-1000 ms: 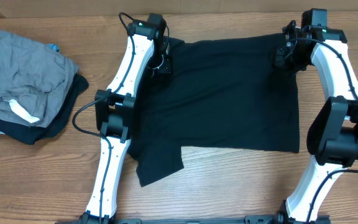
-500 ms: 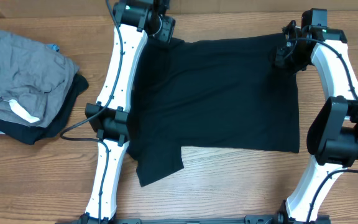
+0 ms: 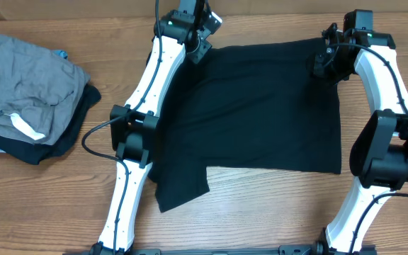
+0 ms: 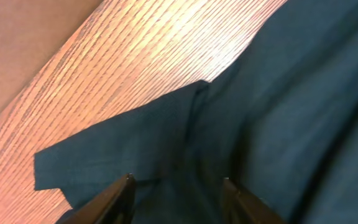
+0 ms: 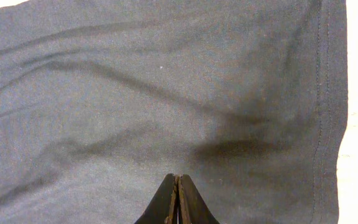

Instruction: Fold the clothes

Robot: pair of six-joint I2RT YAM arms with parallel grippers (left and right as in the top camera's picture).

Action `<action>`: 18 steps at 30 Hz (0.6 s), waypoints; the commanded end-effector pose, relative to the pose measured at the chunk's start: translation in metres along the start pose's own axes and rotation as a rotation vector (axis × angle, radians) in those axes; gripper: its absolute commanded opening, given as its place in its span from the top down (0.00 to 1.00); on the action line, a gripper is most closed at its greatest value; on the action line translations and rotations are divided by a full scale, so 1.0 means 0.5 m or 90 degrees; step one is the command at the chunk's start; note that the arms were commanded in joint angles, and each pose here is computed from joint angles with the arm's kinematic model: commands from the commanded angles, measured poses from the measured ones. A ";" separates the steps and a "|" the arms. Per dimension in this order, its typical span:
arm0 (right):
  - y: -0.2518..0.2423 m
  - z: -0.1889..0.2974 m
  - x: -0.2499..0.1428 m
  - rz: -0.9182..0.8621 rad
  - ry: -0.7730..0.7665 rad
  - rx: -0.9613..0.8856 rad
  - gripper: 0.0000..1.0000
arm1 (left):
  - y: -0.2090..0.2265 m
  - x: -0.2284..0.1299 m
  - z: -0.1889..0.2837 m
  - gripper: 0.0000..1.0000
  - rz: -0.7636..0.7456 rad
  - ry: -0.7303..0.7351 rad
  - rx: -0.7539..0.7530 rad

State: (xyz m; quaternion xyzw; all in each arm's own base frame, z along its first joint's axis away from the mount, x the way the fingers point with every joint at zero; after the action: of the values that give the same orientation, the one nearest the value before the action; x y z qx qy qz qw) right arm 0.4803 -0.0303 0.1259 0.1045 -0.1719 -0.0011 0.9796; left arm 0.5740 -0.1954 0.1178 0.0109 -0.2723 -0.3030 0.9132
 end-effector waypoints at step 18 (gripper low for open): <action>-0.001 0.000 0.004 0.008 -0.010 -0.003 0.96 | -0.006 -0.042 -0.100 0.51 -0.036 0.029 0.011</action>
State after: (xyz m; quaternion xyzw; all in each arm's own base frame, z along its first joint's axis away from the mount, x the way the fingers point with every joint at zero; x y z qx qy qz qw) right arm 0.4824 -0.0309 0.1264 0.1034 -0.1773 -0.0005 0.9787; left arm 0.5839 -0.1945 0.0857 0.0259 -0.2690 -0.3063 0.9128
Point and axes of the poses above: each gripper's point midway between its finger pads, its own z axis back along the fingers, its own y axis along the line the jaws close on, x = y × z, the point moved 4 cm from there along z, back along the fingers, and after that the axes turned 6 degrees about z, right-handed, at the moved point
